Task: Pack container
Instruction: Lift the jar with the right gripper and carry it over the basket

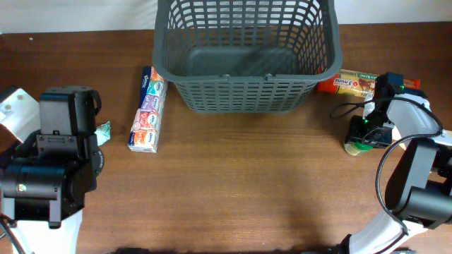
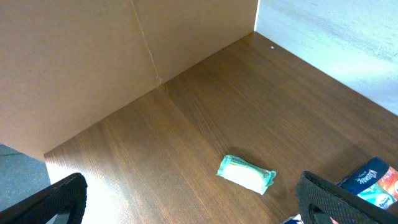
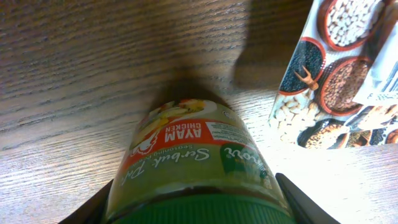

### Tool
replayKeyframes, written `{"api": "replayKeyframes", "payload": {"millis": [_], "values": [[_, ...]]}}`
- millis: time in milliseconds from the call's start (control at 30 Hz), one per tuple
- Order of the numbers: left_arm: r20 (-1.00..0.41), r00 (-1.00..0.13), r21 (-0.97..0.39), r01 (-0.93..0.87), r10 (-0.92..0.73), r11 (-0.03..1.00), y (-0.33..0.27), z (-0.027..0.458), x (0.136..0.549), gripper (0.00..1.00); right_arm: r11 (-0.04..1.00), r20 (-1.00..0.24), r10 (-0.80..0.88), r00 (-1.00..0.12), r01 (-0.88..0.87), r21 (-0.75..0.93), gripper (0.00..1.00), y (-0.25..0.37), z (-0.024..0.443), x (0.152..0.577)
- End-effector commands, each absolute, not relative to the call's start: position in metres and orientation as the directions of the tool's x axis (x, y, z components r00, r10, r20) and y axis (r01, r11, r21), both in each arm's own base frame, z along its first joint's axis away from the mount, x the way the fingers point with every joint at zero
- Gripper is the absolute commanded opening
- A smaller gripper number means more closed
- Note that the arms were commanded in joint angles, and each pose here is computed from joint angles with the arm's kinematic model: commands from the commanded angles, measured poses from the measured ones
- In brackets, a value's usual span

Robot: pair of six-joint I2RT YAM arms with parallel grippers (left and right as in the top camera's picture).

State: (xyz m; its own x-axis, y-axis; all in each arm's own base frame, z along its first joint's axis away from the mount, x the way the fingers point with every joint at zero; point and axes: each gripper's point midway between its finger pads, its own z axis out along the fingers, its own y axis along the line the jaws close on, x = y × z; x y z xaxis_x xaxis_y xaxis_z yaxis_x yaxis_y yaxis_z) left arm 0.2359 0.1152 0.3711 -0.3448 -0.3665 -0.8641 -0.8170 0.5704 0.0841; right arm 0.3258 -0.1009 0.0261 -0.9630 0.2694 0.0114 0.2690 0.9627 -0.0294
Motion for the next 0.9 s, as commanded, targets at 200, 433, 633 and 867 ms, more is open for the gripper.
{"api": "replayKeyframes", "payload": {"millis": [200,433,633,867], "values": [[-0.874,-0.319,0.074,-0.833,-0.366,0.549,0.119,0.376,0.234,0.99,0.952,-0.123,0.299,-0.946,0.305,-0.036,0.04,-0.118,0.086,0.373],[-0.874,-0.319,0.074,-0.833,-0.366,0.549,0.119,0.376,0.234,0.99,0.934,-0.293,0.328,-0.898,0.355,-0.043,0.04,-0.139,0.169,0.408],[-0.874,-0.319,0.074,-0.833,-0.366,0.549,0.119,0.376,0.234,0.99,0.905,-0.479,0.357,-0.802,0.424,-0.035,0.04,-0.172,0.271,0.412],[-0.874,-0.319,0.074,-0.833,-0.366,0.549,0.119,0.376,0.234,0.99,0.929,-0.682,0.311,-0.662,0.362,0.073,0.04,-0.15,0.384,0.402]]}}
